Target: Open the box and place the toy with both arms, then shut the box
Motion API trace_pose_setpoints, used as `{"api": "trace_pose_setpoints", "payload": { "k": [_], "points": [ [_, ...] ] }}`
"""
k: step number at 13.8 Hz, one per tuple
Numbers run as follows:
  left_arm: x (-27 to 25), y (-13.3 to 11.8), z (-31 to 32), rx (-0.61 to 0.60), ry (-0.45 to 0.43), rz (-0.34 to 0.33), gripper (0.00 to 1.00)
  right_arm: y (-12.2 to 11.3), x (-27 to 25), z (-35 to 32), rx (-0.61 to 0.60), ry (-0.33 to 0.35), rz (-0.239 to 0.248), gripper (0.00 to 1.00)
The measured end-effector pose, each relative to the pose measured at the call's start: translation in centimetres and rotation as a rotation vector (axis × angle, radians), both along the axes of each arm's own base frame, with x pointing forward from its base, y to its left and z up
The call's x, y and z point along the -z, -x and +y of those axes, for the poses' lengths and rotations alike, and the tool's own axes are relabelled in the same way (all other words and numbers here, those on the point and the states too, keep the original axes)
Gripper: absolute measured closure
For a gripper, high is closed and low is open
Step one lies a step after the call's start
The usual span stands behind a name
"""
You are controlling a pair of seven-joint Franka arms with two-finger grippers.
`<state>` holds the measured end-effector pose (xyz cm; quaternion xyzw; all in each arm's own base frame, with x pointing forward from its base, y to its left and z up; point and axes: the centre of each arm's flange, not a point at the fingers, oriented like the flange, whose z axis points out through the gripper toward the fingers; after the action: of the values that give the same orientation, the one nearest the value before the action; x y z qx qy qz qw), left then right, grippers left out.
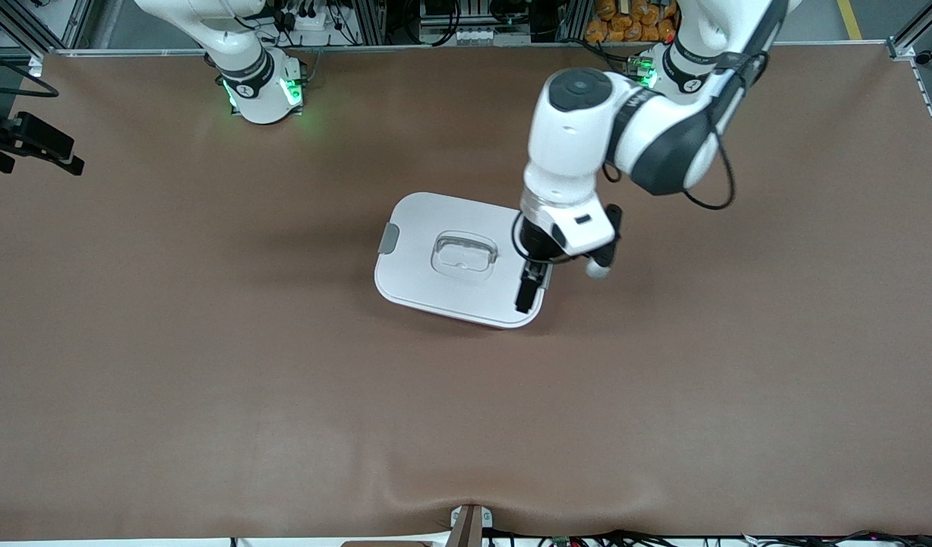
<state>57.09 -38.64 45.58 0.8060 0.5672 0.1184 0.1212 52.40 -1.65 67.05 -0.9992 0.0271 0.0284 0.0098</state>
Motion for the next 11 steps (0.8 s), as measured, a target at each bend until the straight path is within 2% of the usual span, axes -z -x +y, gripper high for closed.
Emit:
{"api": "trace_pose_setpoints", "payload": {
  "k": [3,6,11],
  "points": [
    [-0.9,-3.2,5.6,0.002,-0.043,0.041,0.00,0.0,0.0,0.0,-0.001,0.000,0.001,0.00],
    [-2.7,-4.7,9.5,0.009,-0.063,0.052,0.00,0.0,0.0,0.0,-0.001,0.000,0.001,0.00],
    [-8.4,-4.1,15.8,0.117,-0.069,0.112,0.00,0.0,0.0,0.1,-0.002,0.000,0.001,0.00]
  ]
}}
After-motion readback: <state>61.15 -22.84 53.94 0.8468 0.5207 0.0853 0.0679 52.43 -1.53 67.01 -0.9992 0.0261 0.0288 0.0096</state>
